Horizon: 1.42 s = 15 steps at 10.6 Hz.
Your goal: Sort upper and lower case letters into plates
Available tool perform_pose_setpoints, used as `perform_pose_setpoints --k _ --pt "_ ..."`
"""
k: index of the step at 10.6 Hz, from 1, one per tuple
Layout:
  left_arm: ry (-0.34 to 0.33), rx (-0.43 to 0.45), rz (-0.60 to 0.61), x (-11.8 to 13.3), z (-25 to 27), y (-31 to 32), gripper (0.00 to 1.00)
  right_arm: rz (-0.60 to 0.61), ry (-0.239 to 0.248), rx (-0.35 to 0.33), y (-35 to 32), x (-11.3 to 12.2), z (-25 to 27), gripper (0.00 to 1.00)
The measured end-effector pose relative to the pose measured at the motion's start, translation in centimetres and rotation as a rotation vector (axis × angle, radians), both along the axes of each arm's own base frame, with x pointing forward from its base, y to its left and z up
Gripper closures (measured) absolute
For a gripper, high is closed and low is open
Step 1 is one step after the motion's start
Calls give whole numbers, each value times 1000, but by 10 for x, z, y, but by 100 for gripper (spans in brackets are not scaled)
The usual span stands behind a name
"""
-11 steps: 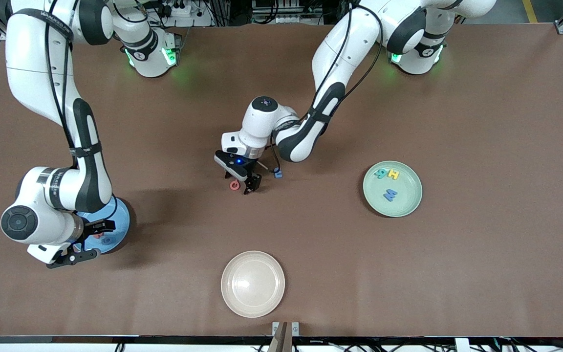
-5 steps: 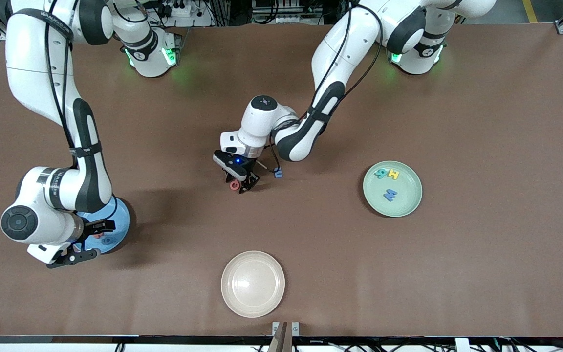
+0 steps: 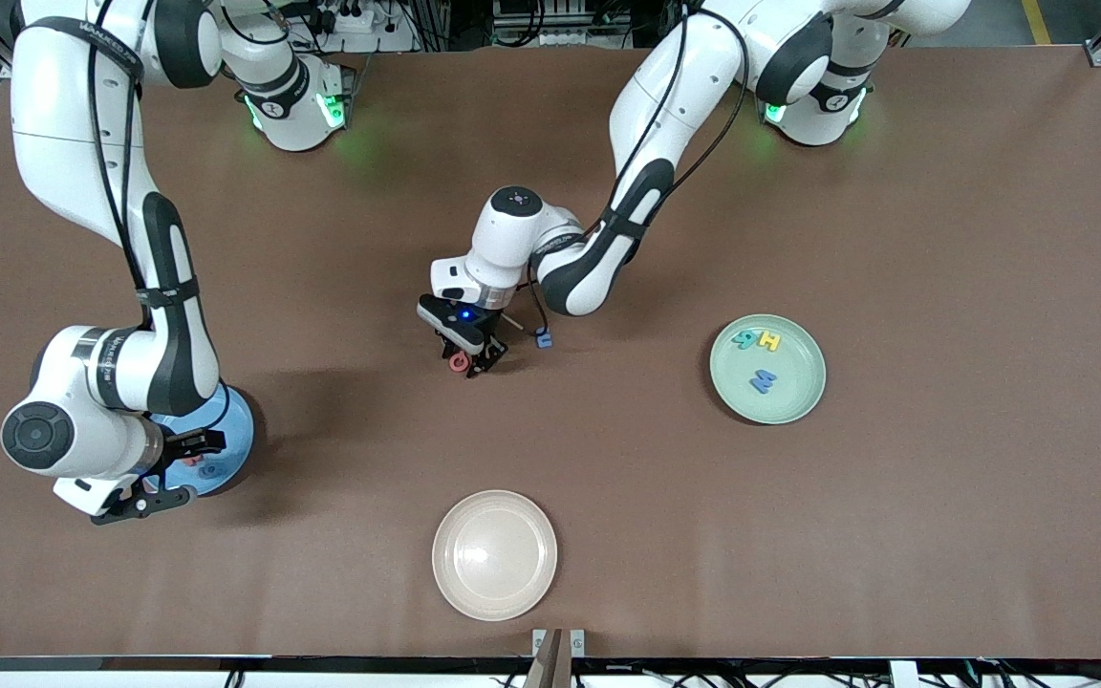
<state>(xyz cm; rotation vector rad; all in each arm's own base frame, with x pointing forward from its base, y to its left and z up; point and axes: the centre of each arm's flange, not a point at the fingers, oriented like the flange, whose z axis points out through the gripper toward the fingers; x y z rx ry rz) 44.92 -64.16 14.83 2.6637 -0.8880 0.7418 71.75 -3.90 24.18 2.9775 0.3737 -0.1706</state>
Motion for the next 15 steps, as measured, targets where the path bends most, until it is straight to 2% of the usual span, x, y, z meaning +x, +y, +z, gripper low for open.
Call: perform_pose_setpoints --k 3,4,10,13,15 --pt "0 -1 -2 -2 0 -2 44 0 0 0 0 0 0 0" --pt "0 0 -1 -2 0 -1 51 0 0 0 0 0 0 0" --pt "-1 15 3 -1 2 -1 64 0 0 0 0 0 0 0" --pt "4 31 8 -1 4 -3 64 1 -1 0 1 0 1 0" --pt "31 86 28 -2 9 -4 64 1 -1 1 1 0 1 0"
